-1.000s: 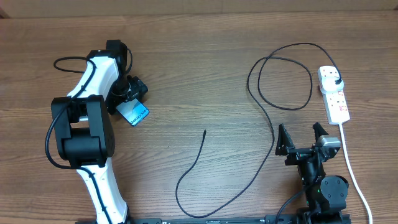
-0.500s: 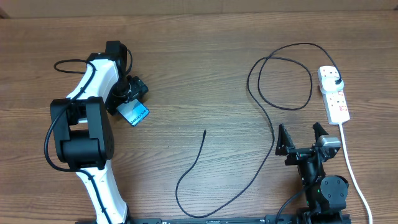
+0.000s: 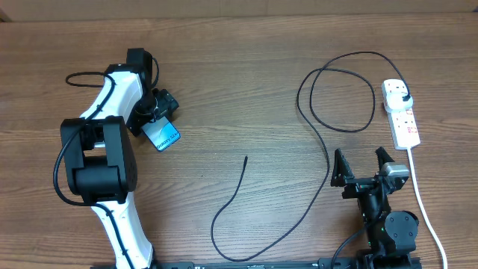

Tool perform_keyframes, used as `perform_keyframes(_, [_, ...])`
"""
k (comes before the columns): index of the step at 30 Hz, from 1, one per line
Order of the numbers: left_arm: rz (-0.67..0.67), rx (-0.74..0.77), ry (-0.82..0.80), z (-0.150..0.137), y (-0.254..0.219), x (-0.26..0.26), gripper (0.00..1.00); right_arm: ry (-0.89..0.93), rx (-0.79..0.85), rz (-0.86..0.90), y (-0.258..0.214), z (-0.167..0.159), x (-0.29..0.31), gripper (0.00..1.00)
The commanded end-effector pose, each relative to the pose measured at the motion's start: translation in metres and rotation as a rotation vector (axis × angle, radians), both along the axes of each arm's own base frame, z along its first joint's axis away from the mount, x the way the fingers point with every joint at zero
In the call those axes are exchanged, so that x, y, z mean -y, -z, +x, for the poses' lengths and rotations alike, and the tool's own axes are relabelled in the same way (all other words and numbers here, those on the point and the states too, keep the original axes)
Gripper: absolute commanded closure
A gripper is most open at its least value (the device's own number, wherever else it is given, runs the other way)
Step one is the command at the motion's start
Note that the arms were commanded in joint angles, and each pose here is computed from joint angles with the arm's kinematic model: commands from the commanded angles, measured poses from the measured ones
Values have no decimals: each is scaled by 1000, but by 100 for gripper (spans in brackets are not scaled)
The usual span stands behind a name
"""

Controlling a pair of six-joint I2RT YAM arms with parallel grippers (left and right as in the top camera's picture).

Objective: Plug charger to phone and switch on socket
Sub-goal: 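Close the left gripper on the phone's long edges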

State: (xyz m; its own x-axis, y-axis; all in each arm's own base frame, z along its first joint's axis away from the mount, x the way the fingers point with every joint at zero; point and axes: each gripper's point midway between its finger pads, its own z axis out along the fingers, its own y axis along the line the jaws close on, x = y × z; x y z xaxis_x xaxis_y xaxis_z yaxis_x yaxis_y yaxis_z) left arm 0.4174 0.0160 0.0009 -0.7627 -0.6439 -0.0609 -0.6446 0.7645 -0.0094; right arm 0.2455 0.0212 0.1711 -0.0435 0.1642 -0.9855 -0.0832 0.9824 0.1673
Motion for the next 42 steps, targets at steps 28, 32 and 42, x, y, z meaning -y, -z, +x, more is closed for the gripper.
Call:
perform_keyframes(28, [-5,-9,24,-4,4,1,1,22,5,3,1,0,4,0])
perform_keyframes(32, [-7,-9,24,-4,4,2,1,22,5,3,1,0,4,0])
perform_keyframes(42, [-39,-29,26,-9,5,7,0,22,5,3,1,0,4,0])
